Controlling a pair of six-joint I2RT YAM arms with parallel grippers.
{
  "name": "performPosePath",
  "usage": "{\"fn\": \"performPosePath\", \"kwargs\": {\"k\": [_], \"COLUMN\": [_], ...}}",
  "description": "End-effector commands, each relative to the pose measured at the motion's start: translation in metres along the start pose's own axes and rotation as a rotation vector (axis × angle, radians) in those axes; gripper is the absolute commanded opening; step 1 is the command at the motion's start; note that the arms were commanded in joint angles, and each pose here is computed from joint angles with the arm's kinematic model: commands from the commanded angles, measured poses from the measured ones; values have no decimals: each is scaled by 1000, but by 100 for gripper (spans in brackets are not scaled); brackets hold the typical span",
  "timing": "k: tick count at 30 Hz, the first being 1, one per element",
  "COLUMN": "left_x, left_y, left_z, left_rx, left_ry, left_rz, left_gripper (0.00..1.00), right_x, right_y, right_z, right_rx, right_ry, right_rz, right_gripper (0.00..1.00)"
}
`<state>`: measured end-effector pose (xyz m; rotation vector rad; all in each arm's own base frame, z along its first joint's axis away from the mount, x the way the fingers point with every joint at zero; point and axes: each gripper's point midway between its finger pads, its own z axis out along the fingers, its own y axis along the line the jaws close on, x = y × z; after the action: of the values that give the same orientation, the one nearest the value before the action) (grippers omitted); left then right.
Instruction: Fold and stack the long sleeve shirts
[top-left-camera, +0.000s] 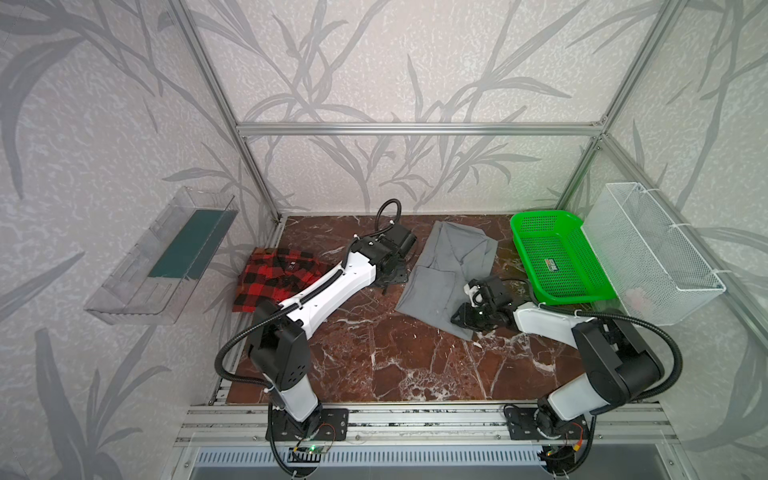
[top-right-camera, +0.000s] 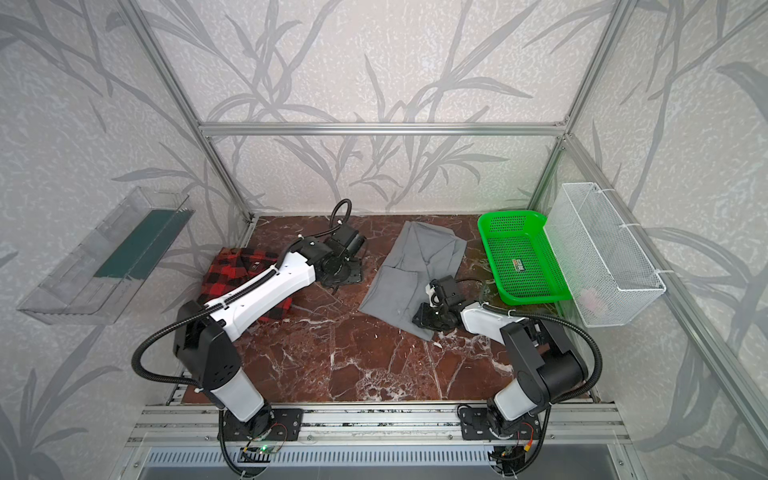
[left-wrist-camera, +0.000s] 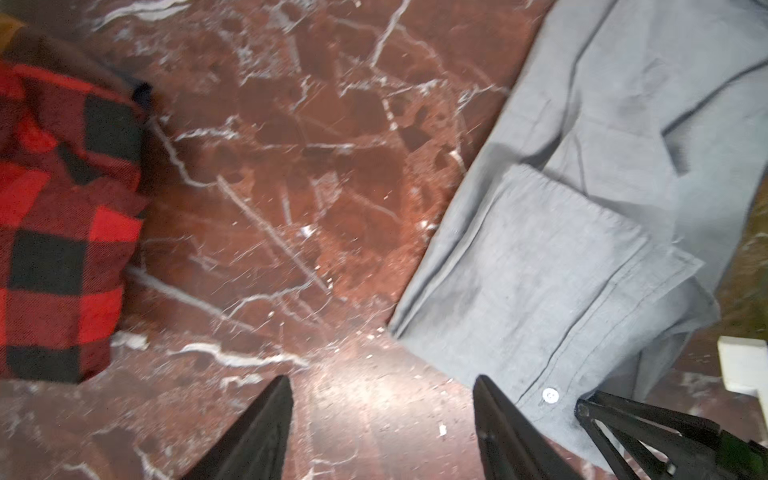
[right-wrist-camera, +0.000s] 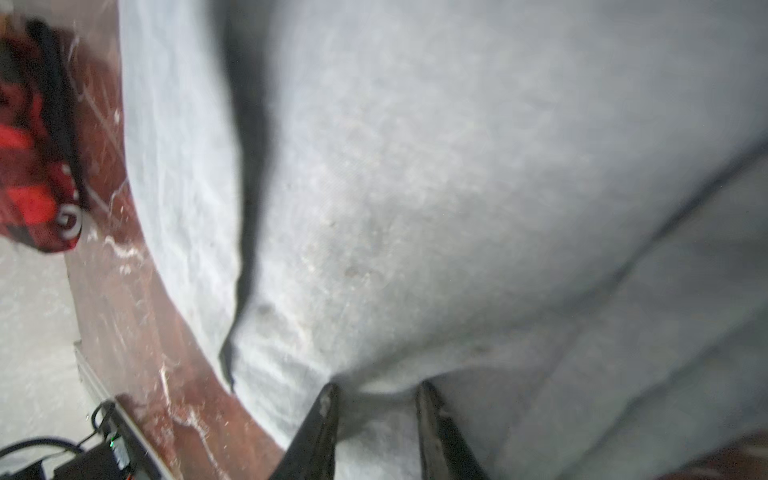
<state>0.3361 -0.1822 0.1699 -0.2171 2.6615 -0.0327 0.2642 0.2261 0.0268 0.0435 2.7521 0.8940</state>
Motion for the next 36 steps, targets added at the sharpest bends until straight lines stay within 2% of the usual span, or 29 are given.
{"fn": "performPosePath", "kwargs": {"k": [1, 4, 6, 9, 11, 14, 22, 28, 36], "left_x": [15, 35, 48, 73, 90, 107, 130, 140, 144], "left_y": [44, 76, 84, 88, 89, 85, 59, 37, 17], "left_z": [-12, -25, -29, -27, -20, -8, 22, 40, 58], "left_rx": [-93, -117, -62, 54, 108, 168, 291, 404, 500], "left_ry": [-56, -94, -118, -128, -113, -84, 11, 50, 35], "left_rz": [-9, -17, -34, -70, -86, -110, -177, -241, -326], "left_gripper": [71, 72, 73, 75, 78, 81, 91, 99, 99], "right_x": [36, 53, 58, 51, 37, 6, -62, -71, -50], "right_y": [43, 103, 138, 162, 167, 156, 100, 59, 22], "right_z": [19, 22, 14, -11, -29, -40, -6, 31, 59], "right_rx": [-72, -181, -229, -245, -227, -147, -64, 10, 61], "right_ry": [51, 56, 70, 49, -19, -69, -9, 37, 96], "right_rz": [41, -6, -63, -124, -181, -243, -206, -170, -126], "right_gripper": [33, 34, 35, 36, 39, 42, 36, 32, 30]}}
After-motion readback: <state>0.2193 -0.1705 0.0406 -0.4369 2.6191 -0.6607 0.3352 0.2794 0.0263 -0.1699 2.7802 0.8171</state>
